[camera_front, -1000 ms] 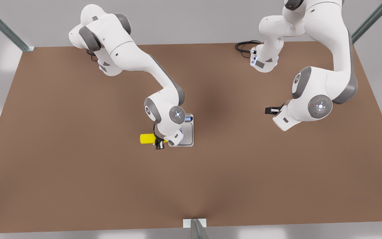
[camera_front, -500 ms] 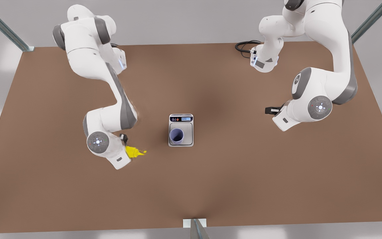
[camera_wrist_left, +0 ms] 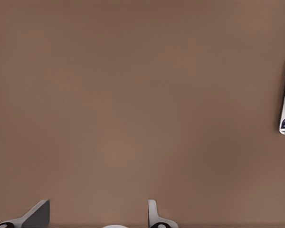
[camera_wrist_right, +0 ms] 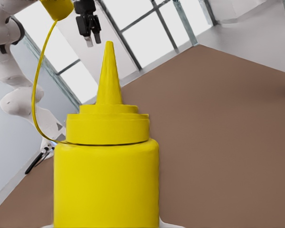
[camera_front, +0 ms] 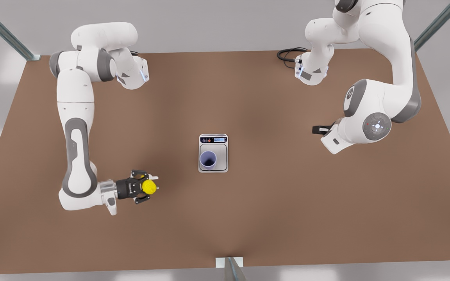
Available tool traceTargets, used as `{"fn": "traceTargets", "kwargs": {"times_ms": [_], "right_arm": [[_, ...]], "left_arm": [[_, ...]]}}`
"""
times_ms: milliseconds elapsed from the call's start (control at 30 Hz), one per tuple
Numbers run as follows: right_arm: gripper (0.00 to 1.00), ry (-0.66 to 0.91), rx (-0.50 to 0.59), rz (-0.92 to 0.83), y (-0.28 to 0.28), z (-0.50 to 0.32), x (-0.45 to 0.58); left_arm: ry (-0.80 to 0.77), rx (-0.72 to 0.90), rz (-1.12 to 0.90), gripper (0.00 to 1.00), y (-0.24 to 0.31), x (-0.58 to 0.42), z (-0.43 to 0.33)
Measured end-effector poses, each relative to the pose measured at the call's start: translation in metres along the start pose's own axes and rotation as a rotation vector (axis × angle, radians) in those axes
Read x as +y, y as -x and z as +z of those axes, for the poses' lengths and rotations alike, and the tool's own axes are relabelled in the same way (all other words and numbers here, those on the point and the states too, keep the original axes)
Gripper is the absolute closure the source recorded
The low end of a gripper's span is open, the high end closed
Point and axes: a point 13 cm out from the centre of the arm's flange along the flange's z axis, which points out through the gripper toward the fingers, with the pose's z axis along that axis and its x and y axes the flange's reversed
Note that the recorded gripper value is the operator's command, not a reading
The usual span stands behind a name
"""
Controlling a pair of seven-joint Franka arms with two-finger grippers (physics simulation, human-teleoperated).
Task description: Move cup to the weight, pick up sauce bottle, pour sauce
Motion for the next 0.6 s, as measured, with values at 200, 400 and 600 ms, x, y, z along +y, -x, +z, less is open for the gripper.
{"fn": "traceTargets", "kwargs": {"times_ms": [200,400,600], "right_arm": [[0.5,0.034,-0.144,-0.139,-0.028,0.024,-0.002],[0.5,0.036,-0.245,-0.25,-0.056,0.038,0.0],[0.5,0.025,-0.29,-0.369,-0.073,0.049,-0.005]], "left_arm": [[0.0,0.001,0.002,0.0,0.0,0.0,0.0],[0.001,0.0,0.005,0.0,-0.001,-0.001,-0.001],[0.001,-0.021,0.006,0.0,0.001,-0.001,-0.009]]}}
